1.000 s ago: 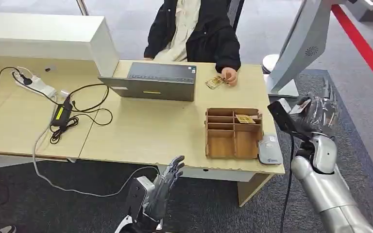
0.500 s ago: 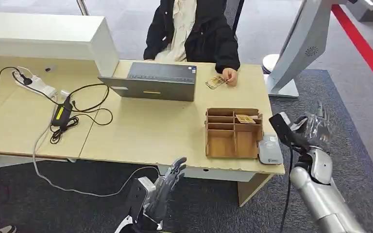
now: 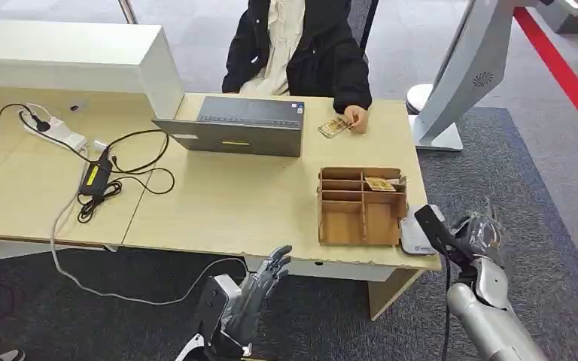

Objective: Pass the card to the sensor for recognition and then transmit it.

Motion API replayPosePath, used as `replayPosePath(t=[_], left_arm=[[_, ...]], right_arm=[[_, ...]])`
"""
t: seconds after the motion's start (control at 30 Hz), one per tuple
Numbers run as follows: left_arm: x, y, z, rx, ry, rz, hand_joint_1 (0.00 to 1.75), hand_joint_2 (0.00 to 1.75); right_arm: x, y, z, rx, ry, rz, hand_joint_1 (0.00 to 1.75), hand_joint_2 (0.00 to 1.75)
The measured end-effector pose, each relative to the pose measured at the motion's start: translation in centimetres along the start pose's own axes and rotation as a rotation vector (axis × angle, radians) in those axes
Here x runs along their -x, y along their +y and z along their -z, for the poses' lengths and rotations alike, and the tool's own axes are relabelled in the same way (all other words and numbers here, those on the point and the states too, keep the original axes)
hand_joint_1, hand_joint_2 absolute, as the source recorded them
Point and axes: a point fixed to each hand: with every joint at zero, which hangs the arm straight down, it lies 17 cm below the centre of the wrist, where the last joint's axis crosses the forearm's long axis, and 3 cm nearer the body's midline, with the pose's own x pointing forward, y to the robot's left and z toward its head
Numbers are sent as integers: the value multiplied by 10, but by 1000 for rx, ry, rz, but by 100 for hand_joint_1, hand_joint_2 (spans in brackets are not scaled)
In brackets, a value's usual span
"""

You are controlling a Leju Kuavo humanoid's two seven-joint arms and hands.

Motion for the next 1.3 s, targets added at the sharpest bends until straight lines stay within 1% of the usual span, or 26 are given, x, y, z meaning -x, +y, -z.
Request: replayPosePath(t=[0.4,0.67,0.93,1.13,1.3], left_arm=[[3,-2,-1,9,15,2,0,0],[2,-2,-1,12,18,15,0,0],[4,0,-3,11,21,21,0,0],[4,3,-4,2,26,27,0,0],[5,4,-6,5,27,34,0,0]], right_arm=[[2,19,-13,-42,1,-17,175,175],[-9,20,-16,-33,-41,-51,175,175],[-15,22,-18,-31,-57,-63,175,175],[-34,12,-17,16,-136,-121,175,175],[-49,-4,-12,68,-170,-110,175,175]])
